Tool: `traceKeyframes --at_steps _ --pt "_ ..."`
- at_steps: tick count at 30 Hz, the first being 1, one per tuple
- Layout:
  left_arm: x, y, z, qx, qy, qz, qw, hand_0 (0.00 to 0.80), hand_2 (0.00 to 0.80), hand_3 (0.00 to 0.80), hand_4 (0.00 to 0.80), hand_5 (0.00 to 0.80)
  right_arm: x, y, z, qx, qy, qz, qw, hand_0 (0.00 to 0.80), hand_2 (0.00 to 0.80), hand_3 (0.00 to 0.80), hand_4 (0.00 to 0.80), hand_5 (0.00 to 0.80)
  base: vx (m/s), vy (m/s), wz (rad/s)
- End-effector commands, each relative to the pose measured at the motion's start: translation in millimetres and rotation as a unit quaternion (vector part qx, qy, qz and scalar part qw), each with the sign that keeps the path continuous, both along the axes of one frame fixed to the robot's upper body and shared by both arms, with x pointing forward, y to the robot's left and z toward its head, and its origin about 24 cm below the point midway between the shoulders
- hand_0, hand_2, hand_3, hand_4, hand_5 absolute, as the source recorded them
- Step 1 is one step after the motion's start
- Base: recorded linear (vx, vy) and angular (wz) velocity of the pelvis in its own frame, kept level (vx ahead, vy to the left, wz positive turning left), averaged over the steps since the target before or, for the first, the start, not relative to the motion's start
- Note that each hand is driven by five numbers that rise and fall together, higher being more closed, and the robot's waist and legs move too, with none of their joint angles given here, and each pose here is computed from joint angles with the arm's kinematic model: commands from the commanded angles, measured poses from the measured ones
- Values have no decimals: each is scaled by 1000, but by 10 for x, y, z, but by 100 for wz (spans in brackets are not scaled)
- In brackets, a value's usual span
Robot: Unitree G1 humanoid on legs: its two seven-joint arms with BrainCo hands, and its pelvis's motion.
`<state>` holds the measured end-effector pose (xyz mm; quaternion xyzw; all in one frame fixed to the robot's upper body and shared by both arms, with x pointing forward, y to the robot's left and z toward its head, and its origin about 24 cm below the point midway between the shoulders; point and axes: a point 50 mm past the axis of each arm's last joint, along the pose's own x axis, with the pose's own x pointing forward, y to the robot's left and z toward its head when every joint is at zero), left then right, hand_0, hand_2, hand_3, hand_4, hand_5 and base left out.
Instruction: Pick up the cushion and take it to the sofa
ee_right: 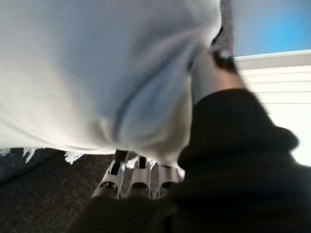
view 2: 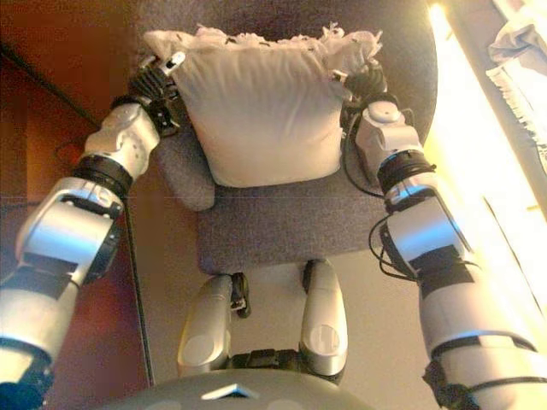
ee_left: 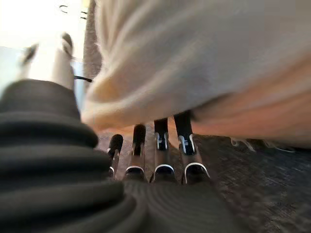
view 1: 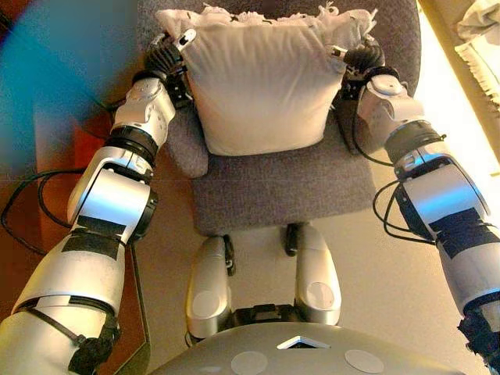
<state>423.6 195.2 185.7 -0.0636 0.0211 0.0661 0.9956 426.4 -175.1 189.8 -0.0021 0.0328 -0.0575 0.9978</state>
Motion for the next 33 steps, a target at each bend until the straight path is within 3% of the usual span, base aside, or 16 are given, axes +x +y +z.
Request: traceKeyframes --at_steps 1,11,17,24,30,33 --pt "33 41 430 22 -66 11 997 0 0 0 0 0 49 63 385 5 -58 0 998 0 0 0 0 0 -31 7 2" --pt "-73 575 618 70 -79 112 988 0 0 0 0 0 8 -285 404 3 -58 -42 997 0 0 0 0 0 43 9 -1" --pt "-176 878 703 47 -101 150 982 0 0 0 0 0 -32 -479 375 18 -60 -82 995 0 0 0 0 0 91 1 -3" --pt "-189 663 552 2 -139 70 988 0 0 0 0 0 -97 -503 276 16 -88 -69 994 0 0 0 0 0 55 18 2" --pt "-454 318 -264 -81 -127 -6 989 0 0 0 0 0 -453 -254 -436 68 -78 8 995 0 0 0 0 0 98 56 -1" --pt "-787 100 -714 -114 -120 -47 985 0 0 0 0 0 -826 -99 -907 99 -63 64 991 0 0 0 0 0 -6 47 -4"
